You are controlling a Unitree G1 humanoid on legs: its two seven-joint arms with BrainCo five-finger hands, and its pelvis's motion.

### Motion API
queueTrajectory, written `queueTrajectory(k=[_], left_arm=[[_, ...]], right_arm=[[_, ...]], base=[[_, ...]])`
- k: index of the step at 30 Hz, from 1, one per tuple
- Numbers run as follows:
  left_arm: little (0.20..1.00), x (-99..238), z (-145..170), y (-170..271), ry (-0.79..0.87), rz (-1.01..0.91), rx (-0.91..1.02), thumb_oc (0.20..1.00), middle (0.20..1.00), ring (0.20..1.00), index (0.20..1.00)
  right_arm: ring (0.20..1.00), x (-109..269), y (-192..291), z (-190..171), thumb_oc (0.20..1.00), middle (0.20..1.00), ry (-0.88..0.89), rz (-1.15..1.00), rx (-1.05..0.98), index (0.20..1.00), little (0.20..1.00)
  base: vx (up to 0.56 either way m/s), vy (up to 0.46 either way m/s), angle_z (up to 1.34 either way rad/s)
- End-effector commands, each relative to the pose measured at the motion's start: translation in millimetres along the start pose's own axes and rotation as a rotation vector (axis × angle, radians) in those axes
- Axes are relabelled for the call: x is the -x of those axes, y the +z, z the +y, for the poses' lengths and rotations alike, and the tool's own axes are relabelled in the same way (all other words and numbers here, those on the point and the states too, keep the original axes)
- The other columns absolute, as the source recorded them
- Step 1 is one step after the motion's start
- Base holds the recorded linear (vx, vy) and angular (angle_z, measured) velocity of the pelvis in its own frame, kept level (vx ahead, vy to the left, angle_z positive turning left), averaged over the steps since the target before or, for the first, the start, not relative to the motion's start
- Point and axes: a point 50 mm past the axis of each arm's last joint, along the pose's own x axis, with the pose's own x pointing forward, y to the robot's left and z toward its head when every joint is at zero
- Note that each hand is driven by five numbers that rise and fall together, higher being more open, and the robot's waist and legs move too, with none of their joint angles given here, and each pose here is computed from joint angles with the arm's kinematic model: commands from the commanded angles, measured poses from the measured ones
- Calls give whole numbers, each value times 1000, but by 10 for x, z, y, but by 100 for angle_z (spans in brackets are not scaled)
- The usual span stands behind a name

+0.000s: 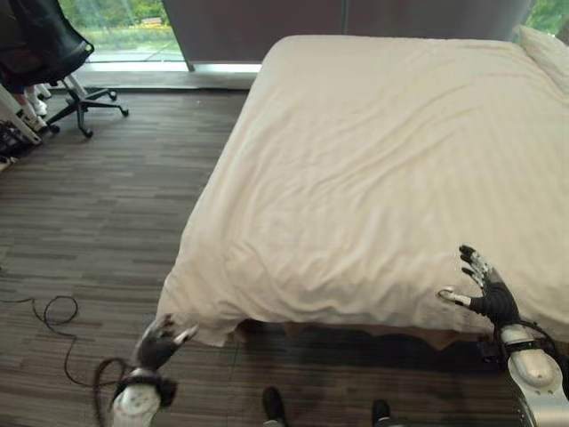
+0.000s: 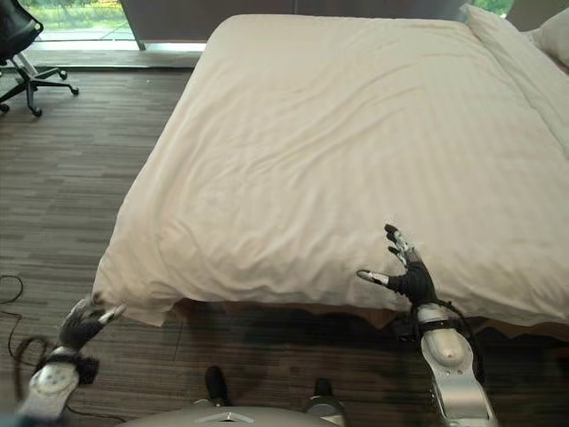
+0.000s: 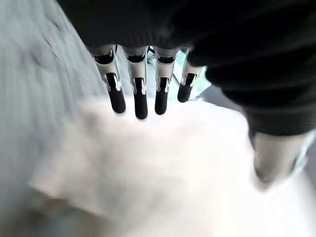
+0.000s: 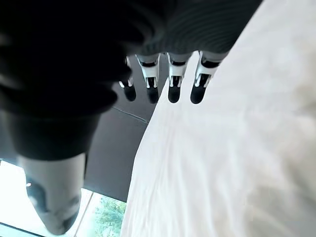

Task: Making the bed.

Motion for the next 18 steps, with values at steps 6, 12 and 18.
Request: queueTrajectory(k=[6,12,18], left_arm=[[200,-124,-913,1058,-466,-376,915,200,200,200,200],[200,16,-1702,1372,-767,-313,1204,200,200,200,200],[200,65,-2034,1716,-895,-342,1260,200,200,200,200]], right_arm=[[200,-536,446,362,200,200,51,-203,-89,200,200],[200,-783,845,841,200,200,215,-339,-733,200,200],[200,-861,1200,1069,200,200,320,-450,-1172,200,200]], base=[[-33,33,-42],[-98,12,-46],[33,-119,-26]])
